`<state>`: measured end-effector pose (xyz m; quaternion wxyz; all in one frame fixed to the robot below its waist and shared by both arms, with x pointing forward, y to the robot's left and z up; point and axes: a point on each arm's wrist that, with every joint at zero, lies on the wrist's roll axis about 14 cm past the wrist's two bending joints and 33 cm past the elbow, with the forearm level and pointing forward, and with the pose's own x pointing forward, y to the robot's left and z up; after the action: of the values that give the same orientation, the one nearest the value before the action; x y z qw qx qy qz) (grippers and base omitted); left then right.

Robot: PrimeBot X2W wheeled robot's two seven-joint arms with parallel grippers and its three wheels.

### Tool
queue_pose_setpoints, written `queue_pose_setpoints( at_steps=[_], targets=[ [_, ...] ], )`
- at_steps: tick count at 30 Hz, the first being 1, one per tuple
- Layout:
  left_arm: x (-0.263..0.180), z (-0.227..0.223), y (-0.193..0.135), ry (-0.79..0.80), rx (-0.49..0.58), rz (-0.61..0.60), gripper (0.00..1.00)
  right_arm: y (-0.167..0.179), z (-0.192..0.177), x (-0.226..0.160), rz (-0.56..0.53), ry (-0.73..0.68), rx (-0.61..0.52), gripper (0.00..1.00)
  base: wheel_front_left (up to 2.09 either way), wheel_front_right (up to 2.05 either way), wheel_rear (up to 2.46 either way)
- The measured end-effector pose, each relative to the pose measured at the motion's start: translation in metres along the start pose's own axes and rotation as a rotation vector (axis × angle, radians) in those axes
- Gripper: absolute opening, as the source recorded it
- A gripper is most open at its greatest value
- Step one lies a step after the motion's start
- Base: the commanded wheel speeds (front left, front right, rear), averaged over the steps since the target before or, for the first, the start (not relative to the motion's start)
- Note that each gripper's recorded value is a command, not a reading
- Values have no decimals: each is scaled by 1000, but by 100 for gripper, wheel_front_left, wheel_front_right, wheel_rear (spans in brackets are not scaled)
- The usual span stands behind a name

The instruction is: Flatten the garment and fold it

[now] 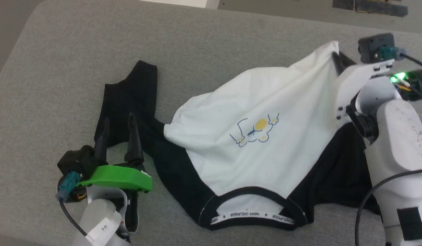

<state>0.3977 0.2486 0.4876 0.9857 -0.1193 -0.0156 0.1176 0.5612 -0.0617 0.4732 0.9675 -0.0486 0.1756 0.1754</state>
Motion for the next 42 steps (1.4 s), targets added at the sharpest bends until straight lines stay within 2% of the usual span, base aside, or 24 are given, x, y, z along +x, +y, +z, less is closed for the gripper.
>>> queue_pose_setpoints(
  at_steps=[1, 8, 10, 17, 20, 24, 27, 34, 35, 36, 37, 40, 42],
  targets=[
    [0, -1, 1, 2, -2, 3, 100, 1, 4, 3, 4, -10, 2, 98, 0, 0, 0],
    [-5, 7, 3, -16, -16, 10, 100, -3, 14, -9, -10, -89, 68, 100, 0, 0, 0],
    [-9, 11, 5, -26, -18, 17, 100, -10, 10, -25, -33, -114, 91, 100, 0, 0, 0],
    [-24, 21, 2, -58, -1, 2, 100, -60, -21, -118, -231, -178, 144, 100, 0, 0, 0],
    [-24, 23, -6, -65, -8, -24, 100, -80, -49, -155, -315, -118, 177, 100, 0, 0, 0],
    [-22, 26, -18, -74, -18, -61, 100, -91, -104, -188, -358, 37, 319, 100, 0, 0, 0],
    [-22, 25, -25, -72, -22, -79, 100, -84, -128, -193, -342, 124, 398, 100, 0, 0, 0],
    [-21, 16, -25, -45, -20, -80, 100, -56, -168, -183, -251, 381, 437, 100, 0, 0, 0],
    [-21, 14, -24, -40, -18, -77, 100, -52, -169, -180, -238, 409, 432, 50, 0, 0, 0],
    [-21, 13, -23, -35, -17, -74, 100, -51, -169, -177, -229, 431, 417, 33, 0, 0, 0],
    [-21, 11, -23, -31, -16, -73, 100, -50, -168, -175, -224, 444, 409, 1, 0, 0, 0],
    [-21, 8, -22, -22, -14, -70, 100, -58, -160, -169, -241, 452, 352, 0, 0, 0, 0],
    [-21, 6, -21, -16, -12, -67, 100, -82, -149, -165, -301, 420, 279, 0, 0, 0, 0]
  ],
)
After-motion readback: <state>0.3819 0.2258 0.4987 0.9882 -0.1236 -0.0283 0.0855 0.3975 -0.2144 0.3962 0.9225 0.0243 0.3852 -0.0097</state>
